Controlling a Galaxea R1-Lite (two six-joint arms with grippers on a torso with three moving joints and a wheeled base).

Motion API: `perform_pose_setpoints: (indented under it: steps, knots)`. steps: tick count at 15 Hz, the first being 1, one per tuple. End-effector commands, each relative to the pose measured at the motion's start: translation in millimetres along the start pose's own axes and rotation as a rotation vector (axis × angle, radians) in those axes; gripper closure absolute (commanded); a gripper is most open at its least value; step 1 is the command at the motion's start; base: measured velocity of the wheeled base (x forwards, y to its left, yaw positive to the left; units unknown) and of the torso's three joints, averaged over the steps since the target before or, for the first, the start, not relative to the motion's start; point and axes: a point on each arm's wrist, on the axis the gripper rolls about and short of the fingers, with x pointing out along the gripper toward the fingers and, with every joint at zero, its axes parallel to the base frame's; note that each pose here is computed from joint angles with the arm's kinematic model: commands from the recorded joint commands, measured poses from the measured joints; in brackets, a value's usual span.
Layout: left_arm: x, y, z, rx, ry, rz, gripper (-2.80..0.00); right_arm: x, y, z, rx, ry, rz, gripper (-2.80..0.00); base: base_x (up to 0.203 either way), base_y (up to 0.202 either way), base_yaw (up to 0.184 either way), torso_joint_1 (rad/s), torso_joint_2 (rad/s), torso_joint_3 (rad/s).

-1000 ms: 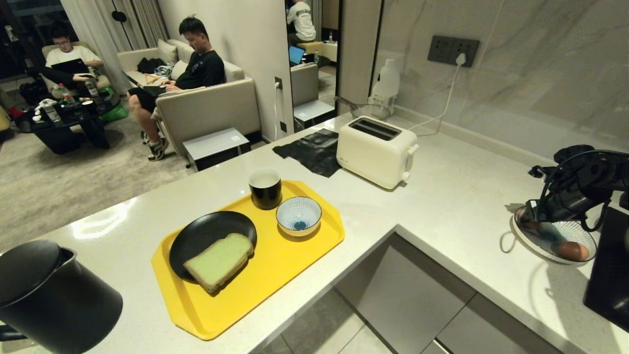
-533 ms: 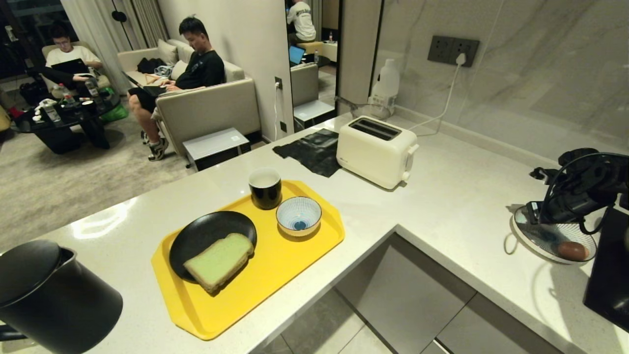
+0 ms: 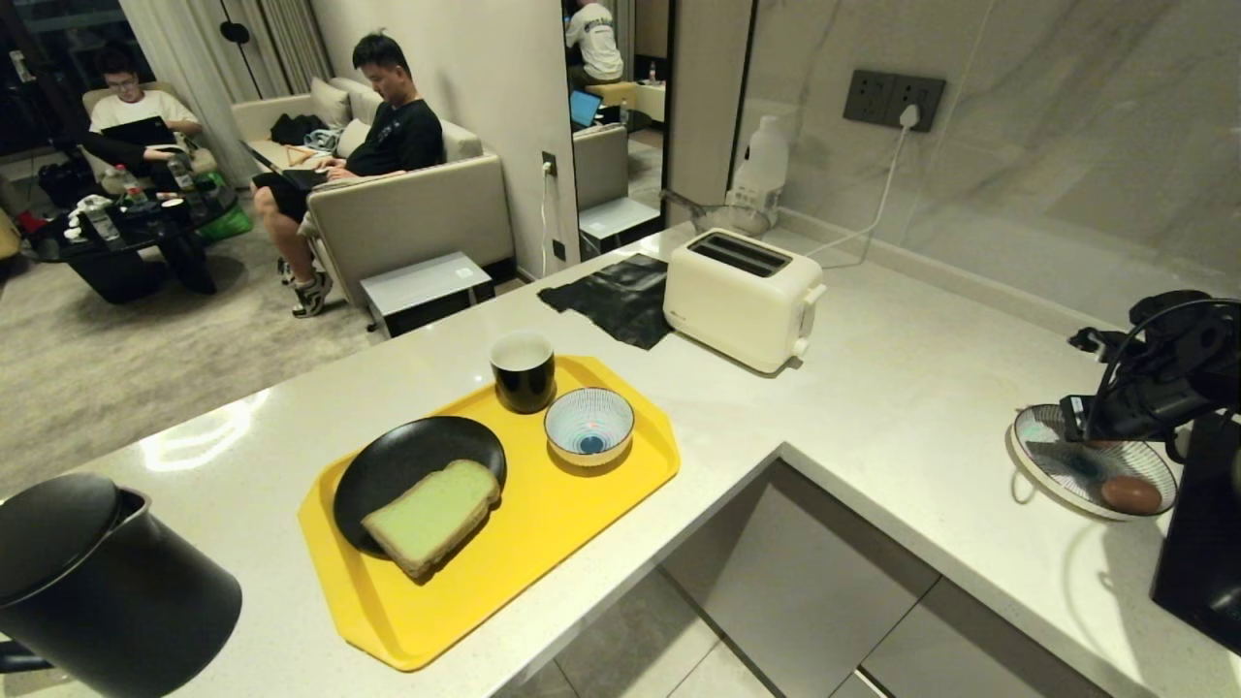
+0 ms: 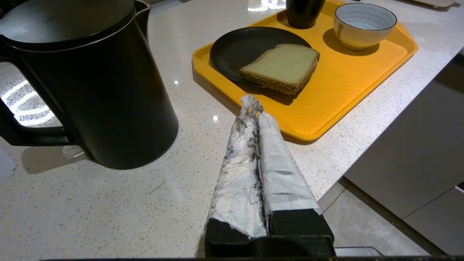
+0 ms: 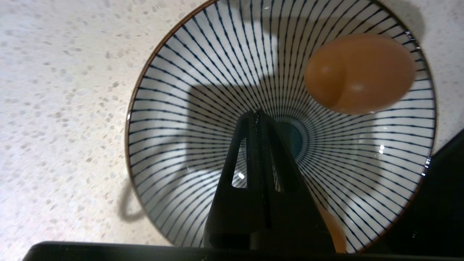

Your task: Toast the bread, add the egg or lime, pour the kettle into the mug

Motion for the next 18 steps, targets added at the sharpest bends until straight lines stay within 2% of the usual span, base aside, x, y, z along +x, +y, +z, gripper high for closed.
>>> perform_pose_setpoints:
  steps: [1,4,6,9,12,13,14,16,18]
  knots:
    - [-0.2,0.0,-0.1,-0.001,-0.003,0.0,0.0,-26.1,-1.4,5.8,0.001,-0.028,0.002,0.0,0.0,0.0,0.0,0.0,0.0,0.0]
    - [-0.2,0.0,-0.1,-0.001,-0.003,0.0,0.0,-57.0,1.6,4.2,0.012,-0.002,0.01,0.0,0.0,0.0,0.0,0.0,0.0,0.0]
    - [-0.2,0.0,-0.1,-0.001,-0.003,0.0,0.0,-71.3,4.4,-1.1,0.048,0.015,0.009,0.0,0.0,0.0,0.0,0.0,0.0,0.0]
    - [-0.3,0.0,0.0,-0.001,-0.003,0.0,0.0,-90.1,9.0,-4.1,0.168,0.012,-0.007,0.0,0.0,0.0,0.0,0.0,0.0,0.0]
    - [-0.2,0.0,-0.1,-0.001,-0.003,0.0,0.0,-101.5,25.6,-3.0,0.313,0.049,-0.042,0.0,0.0,0.0,0.0,0.0,0.0,0.0]
    - [-0.2,0.0,0.0,-0.001,-0.003,0.0,0.0,-102.5,30.8,-3.1,0.368,0.061,-0.078,0.0,0.0,0.0,0.0,0.0,0.0,0.0]
    - [-0.2,0.0,-0.1,-0.001,-0.003,0.0,0.0,-101.6,34.5,-2.9,0.415,0.066,-0.121,-2.8,0.0,0.0,0.0,0.0,0.0,0.0]
    - [-0.3,0.0,0.3,-0.001,-0.004,0.0,0.0,-92.7,34.5,-4.5,0.484,0.079,-0.199,-2.8,0.0,0.0,0.0,0.0,0.0,0.0]
    - [-0.2,0.0,-0.1,-0.001,-0.003,0.0,0.0,-84.5,32.5,-6.5,0.521,0.091,-0.241,-2.8,0.0,0.0,0.0,0.0,0.0,0.0]
